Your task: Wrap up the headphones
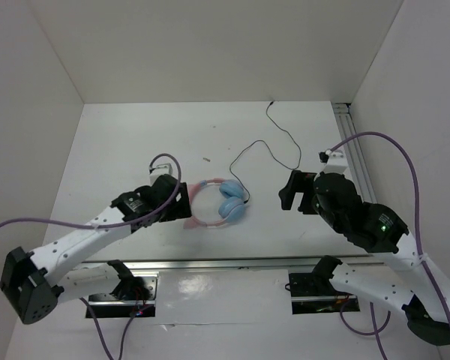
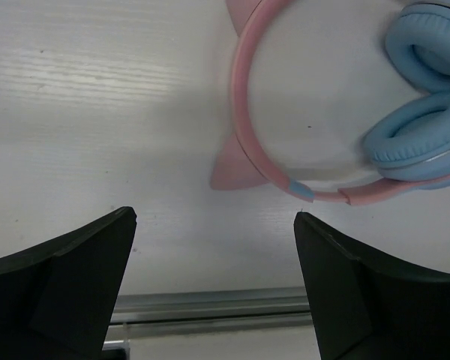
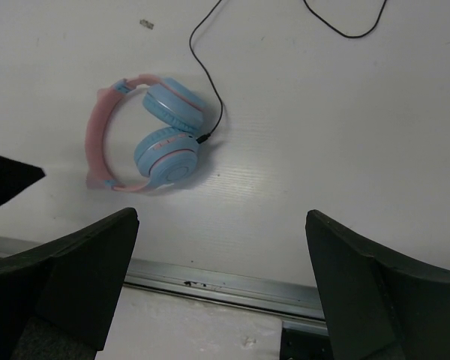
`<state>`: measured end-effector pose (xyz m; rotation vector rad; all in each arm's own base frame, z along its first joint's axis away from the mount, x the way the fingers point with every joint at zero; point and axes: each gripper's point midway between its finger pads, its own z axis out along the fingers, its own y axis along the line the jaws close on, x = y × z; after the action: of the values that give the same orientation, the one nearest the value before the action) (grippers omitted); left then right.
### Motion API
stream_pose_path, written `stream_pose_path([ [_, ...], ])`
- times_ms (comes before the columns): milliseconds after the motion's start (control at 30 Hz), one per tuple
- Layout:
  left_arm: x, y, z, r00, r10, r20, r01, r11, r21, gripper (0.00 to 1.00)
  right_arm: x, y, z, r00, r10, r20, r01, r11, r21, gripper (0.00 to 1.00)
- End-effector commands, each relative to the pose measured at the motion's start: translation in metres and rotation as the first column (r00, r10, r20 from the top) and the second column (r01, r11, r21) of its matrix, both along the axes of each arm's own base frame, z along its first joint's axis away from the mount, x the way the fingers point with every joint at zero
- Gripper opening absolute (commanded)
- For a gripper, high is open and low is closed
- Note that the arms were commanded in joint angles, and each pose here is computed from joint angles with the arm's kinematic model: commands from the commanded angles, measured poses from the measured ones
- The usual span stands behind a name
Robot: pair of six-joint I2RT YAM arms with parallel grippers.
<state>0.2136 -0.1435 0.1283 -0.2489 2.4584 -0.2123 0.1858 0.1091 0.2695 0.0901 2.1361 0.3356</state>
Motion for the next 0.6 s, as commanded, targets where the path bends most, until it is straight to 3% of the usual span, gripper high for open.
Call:
stream_pose_path([
  [0, 0.028, -0.030, 0.000, 0.997, -0.054, 0.063, 0.057, 0.997, -0.045, 1.00, 0.006, 0.016, 0.009, 0.998, 0.048, 0.037, -0.050, 0.997, 0.050, 1.00],
  [167, 0.050, -0.023, -0.044, 1.000, 0.000, -0.030, 0.003, 0.994, 0.113, 1.00, 0.002, 0.032, 0.005, 0.992, 0.121, 0.025, -0.123, 0.989, 0.086, 1.00],
  [367, 0.081, -0.012, -0.073, 0.997, 0.034, -0.066, -0.025, 0.992, 0.125, 0.94, -0.002, 0.042, 0.001, 0.985, 0.170, 0.026, -0.172, 0.977, 0.123, 1.00],
  [567, 0.088, -0.009, -0.101, 0.992, 0.017, -0.129, 0.000, 0.991, 0.133, 0.84, -0.005, 0.045, 0.001, 0.982, 0.188, 0.027, -0.190, 0.972, 0.137, 1.00],
])
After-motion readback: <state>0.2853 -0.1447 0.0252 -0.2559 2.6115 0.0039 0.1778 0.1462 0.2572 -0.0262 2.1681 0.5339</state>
